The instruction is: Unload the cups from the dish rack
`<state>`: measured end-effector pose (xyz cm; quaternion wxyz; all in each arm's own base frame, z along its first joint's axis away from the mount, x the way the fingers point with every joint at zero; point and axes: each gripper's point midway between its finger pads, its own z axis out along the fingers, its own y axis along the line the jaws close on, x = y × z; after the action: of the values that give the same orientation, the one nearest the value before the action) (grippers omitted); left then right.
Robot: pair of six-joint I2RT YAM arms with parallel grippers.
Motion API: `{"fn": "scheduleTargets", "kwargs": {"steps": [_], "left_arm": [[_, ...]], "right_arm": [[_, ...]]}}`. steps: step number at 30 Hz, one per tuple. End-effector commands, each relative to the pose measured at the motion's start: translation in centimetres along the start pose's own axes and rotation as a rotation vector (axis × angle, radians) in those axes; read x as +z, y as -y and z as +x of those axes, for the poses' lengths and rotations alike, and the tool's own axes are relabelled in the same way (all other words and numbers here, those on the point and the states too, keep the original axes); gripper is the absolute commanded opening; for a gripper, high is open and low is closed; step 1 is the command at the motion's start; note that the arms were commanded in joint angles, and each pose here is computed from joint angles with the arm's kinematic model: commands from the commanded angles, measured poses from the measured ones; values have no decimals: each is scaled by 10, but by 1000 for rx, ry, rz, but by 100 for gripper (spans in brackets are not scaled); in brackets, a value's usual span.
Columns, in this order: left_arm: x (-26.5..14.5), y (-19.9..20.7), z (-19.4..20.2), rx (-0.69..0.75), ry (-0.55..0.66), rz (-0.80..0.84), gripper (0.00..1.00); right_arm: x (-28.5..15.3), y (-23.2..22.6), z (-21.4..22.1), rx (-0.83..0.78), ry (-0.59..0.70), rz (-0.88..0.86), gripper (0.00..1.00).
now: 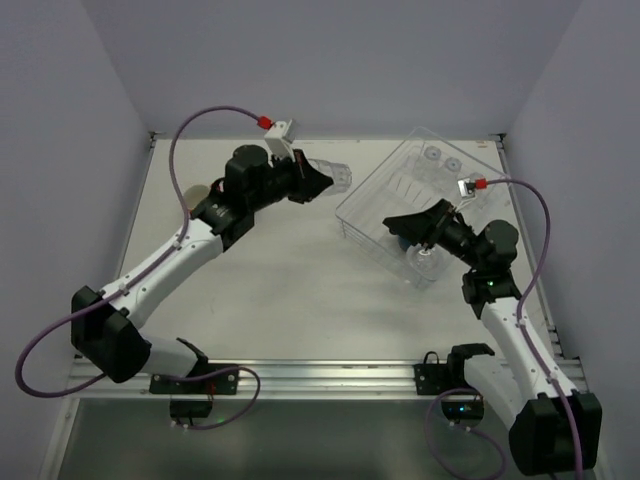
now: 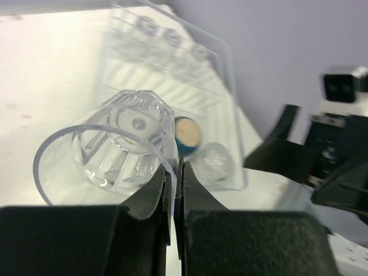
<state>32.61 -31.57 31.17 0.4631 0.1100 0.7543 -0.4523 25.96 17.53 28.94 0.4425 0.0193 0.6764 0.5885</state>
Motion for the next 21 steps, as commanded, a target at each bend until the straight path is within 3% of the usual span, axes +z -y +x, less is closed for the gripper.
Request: {"fn": "scheduleTargets", "kwargs": {"steps": [1,4,7,21], "left_arm": [[-28,-50,-35,229,-5,-349,0],[-28,-84,-39,308,-68,-523,0],[-13,-128,-14,347,-209,-649,0],[26,-226,29,426,-458,-868,0]], "right_arm": [[-9,15,-6,-114,32,132,99],[-16,28,-2,-159,23,214,99],[-22,39,-3,-189,33,280,99],[-38,63,12,-210,33,373,99]]}}
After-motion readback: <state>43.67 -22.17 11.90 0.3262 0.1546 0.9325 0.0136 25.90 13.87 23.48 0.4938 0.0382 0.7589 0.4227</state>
